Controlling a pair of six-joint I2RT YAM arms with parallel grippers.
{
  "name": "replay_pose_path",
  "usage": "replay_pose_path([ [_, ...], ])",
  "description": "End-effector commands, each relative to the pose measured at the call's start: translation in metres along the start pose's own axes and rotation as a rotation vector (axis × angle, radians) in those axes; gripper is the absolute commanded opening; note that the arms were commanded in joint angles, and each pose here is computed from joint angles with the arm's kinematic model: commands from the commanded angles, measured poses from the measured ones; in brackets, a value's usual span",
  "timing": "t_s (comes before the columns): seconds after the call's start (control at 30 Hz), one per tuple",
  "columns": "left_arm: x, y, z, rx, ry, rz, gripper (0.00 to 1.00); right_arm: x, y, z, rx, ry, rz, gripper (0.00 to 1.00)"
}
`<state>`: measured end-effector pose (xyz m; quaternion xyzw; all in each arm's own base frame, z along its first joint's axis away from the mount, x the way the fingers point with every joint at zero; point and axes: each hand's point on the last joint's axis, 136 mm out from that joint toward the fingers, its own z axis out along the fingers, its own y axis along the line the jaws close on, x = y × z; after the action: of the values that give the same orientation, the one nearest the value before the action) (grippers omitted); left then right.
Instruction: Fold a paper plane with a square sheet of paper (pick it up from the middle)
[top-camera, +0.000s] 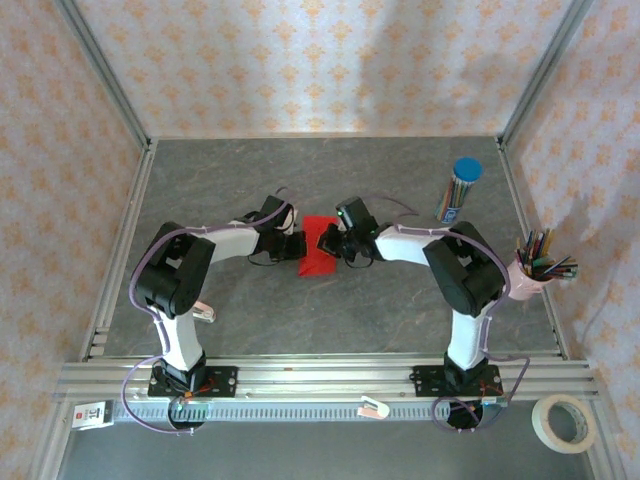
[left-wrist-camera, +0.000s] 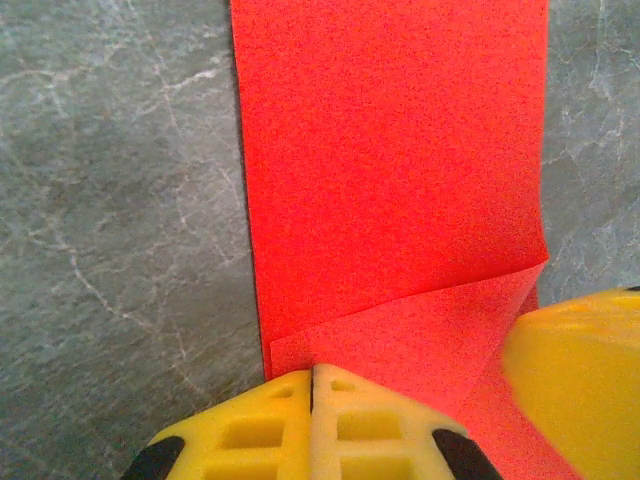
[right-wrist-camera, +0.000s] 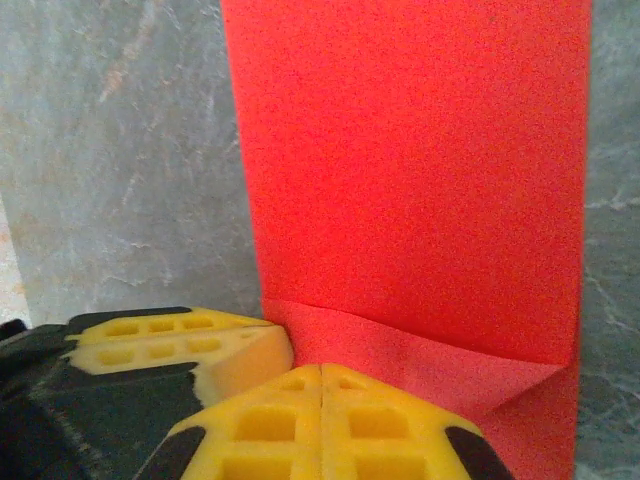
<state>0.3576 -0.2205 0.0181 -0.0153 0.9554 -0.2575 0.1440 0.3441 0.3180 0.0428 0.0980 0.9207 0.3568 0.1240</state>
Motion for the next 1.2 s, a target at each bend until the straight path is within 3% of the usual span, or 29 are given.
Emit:
replay_pose_path([
  [0.0, 0.028, 0.025, 0.012, -0.073, 0.114, -0.018, 0.00, 0.004, -0.011, 0.007, 0.030, 0.016, -0.008, 0.00],
  [0.33, 0.019, 0.016, 0.005, -0.058, 0.087, -0.016, 0.00, 0.016, -0.062, 0.018, 0.187, 0.022, 0.040, 0.00],
  [0.6, -0.013, -0.024, -0.035, 0.066, -0.083, -0.076, 0.00, 0.029, -0.099, 0.015, 0.315, 0.028, 0.085, 0.00],
  [0.97, 0.022, -0.045, -0.031, 0.184, -0.118, -0.285, 0.02, 0.039, -0.115, 0.016, 0.340, 0.032, 0.164, 0.00],
  [1.17, 0.025, -0.052, -0.022, 0.193, -0.123, -0.318, 0.01, 0.043, -0.117, 0.016, 0.331, 0.028, 0.198, 0.00],
])
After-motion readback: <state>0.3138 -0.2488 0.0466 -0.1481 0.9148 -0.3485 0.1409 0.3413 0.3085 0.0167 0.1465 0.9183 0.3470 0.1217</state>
